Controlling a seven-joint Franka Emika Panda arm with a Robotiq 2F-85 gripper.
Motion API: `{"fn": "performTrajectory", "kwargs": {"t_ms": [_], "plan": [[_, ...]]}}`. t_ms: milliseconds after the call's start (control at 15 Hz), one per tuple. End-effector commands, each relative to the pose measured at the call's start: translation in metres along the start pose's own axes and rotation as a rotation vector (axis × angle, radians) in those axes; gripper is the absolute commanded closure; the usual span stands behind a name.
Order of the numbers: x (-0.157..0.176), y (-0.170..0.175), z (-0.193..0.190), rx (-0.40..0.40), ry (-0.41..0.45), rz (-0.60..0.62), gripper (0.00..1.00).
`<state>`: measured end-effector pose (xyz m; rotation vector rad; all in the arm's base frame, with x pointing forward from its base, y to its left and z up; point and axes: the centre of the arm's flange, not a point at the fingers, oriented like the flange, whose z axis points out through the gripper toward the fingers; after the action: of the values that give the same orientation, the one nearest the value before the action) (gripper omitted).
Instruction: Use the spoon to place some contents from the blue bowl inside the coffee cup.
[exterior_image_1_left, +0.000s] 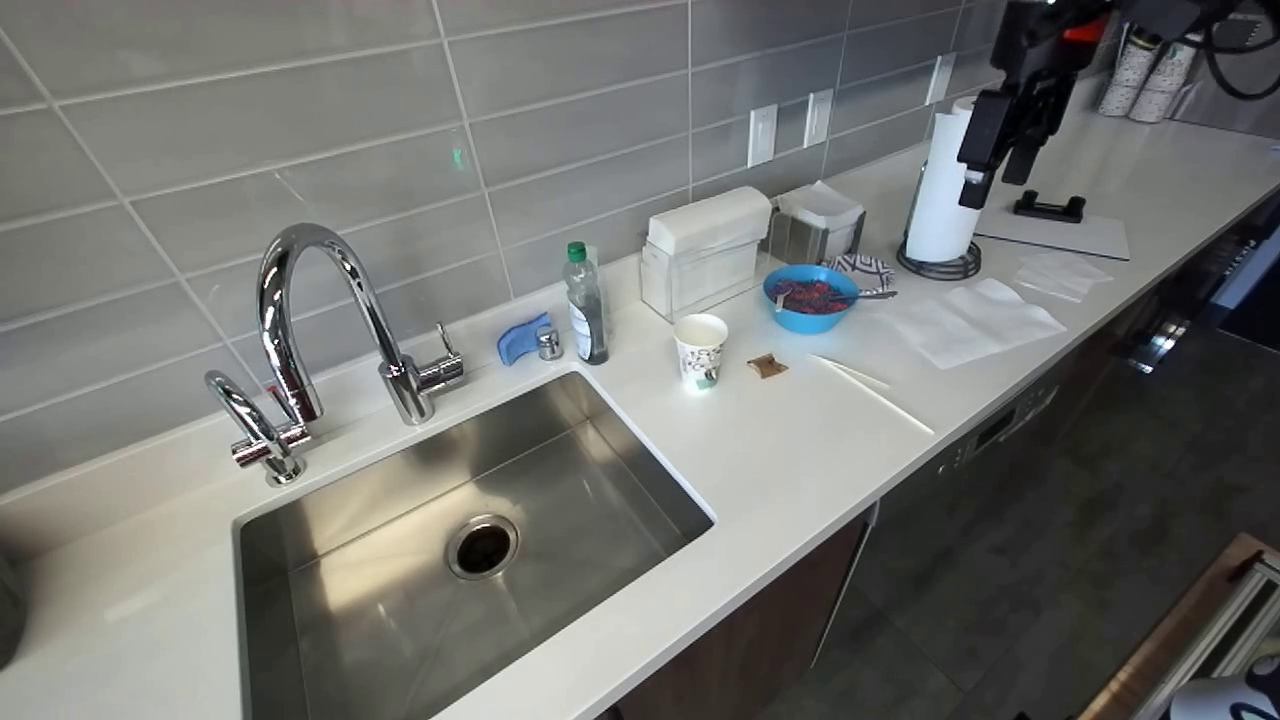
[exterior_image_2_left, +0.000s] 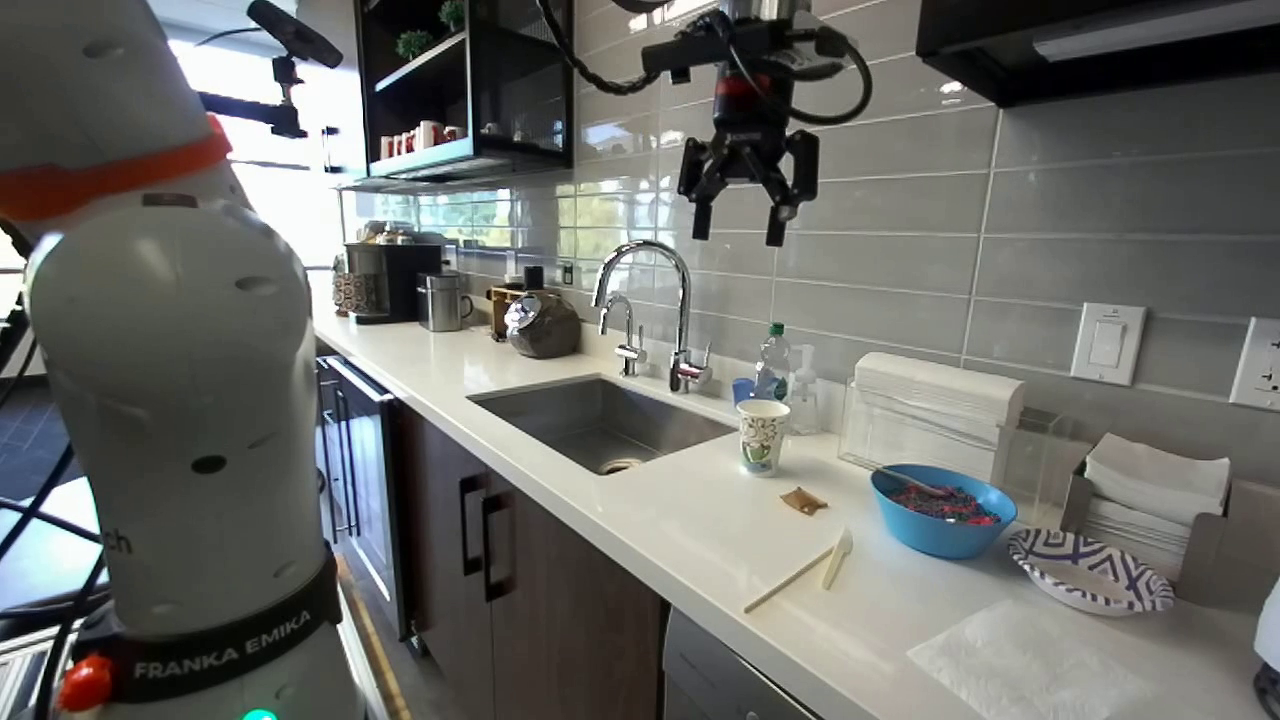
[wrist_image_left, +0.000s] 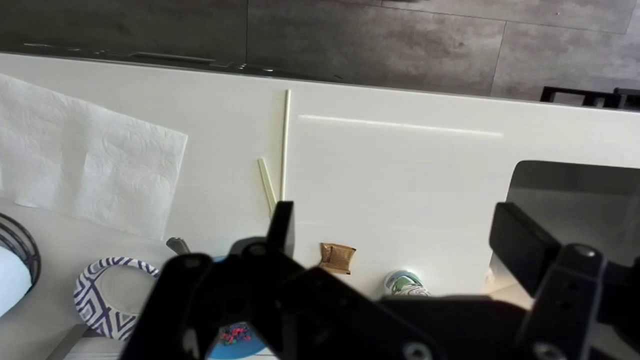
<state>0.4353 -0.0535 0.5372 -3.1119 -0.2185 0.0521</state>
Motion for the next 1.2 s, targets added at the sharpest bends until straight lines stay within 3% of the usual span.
{"fn": "performTrajectory", "kwargs": {"t_ms": [0, 333, 400, 467, 867, 1133], "plan": [[0.03, 0.031, 0.028, 0.0, 0.002, -0.044, 0.0], [0.069, 0.052, 0.062, -0.074, 0.042, -0.163, 0.0], [0.073, 0.055, 0.066, -0.051, -0.029, -0.109, 0.0], [0.054, 0.043, 0.06, -0.05, 0.031, -0.124, 0.0], [0.068, 0.053, 0.072, -0.048, -0.002, -0.113, 0.0], [0.112, 0.073, 0.09, -0.027, 0.047, -0.073, 0.0]]}}
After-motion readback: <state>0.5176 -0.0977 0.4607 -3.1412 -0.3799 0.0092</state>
